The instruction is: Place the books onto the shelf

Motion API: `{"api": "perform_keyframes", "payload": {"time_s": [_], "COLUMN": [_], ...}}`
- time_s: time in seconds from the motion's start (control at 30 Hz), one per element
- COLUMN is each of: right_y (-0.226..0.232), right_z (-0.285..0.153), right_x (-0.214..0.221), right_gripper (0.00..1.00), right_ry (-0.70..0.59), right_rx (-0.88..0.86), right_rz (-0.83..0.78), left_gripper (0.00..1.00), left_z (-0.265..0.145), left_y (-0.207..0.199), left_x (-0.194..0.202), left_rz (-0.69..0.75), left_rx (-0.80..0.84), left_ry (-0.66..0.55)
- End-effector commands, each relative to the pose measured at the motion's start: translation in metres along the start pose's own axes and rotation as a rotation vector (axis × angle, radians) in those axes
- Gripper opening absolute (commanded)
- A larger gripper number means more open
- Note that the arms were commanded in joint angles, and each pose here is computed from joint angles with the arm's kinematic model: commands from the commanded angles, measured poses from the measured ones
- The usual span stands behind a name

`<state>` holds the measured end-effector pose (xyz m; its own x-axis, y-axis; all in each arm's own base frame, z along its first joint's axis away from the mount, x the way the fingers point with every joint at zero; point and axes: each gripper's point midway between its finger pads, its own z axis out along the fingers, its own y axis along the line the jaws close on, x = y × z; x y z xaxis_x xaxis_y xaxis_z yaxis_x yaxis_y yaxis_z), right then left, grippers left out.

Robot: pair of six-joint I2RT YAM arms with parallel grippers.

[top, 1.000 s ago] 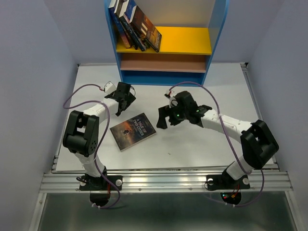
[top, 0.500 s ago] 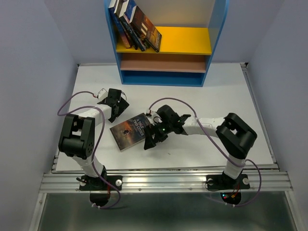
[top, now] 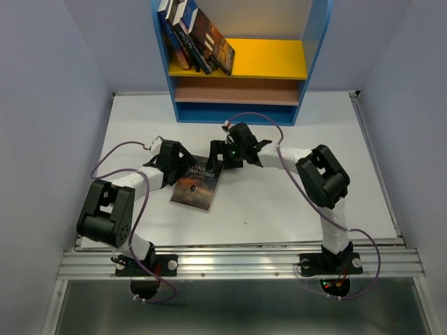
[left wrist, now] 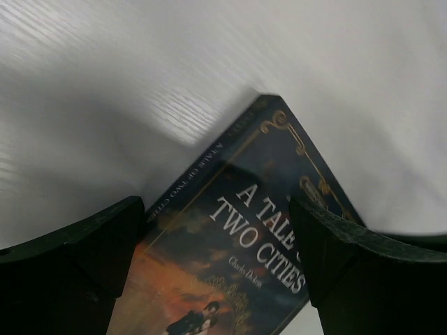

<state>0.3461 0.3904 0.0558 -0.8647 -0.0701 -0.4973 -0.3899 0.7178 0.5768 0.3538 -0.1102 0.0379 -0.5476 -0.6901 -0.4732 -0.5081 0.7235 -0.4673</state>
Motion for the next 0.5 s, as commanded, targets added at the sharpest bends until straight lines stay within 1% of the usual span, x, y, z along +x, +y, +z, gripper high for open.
{"api": "perform_keyframes", "payload": {"time_s": [0.0,0.07,0.1,0.23,0.33,0.37,0.43,0.47], "right_y": [-0.009,0.000,-0.001,-0.011,-0.012,-0.011,-0.011,-0.007], "right_z": [0.009,0.010,0.005,-0.007,-0.020,-0.023,-0.028,-0.032], "right_x": [-0.049,-0.056,-0.063,-0.062,-0.054,-0.049,-0.037,-0.035], "right_gripper": [1.00,1.00,1.00,1.00,1.00,1.00,1.00,1.00], "right_ry": [-0.104,-0.103,-0.117,-0.114,-0.087,-0.071,-0.032,-0.019], "right_rx": [0.010,-0.023,-0.024,-0.007,-0.011,-0.014,-0.017,-0.029], "right_rz": [0.015,0.000,0.001,-0.005,0.013,0.016,0.029,0.031], "left_gripper": [0.99,0.98,0.98,0.95,0.86,0.79,0.74,0.66], "left_z": [-0.012,-0.014,-0.016,-0.026,-0.030,-0.030,-0.030,-0.030], "left_y": [0.003,-0.004,-0.006,-0.019,-0.019,-0.017,-0.017,-0.016], "left_x": [0.071,0.075,0.080,0.083,0.083,0.084,0.084,0.084], "left_rz": [-0.025,-0.045,-0.041,-0.033,-0.036,-0.037,-0.038,-0.037], "left_rx": [0.053,0.079,0.087,0.141,0.146,0.142,0.145,0.144], "left_ry": [0.242,0.246,0.254,0.238,0.222,0.221,0.220,0.218]}}
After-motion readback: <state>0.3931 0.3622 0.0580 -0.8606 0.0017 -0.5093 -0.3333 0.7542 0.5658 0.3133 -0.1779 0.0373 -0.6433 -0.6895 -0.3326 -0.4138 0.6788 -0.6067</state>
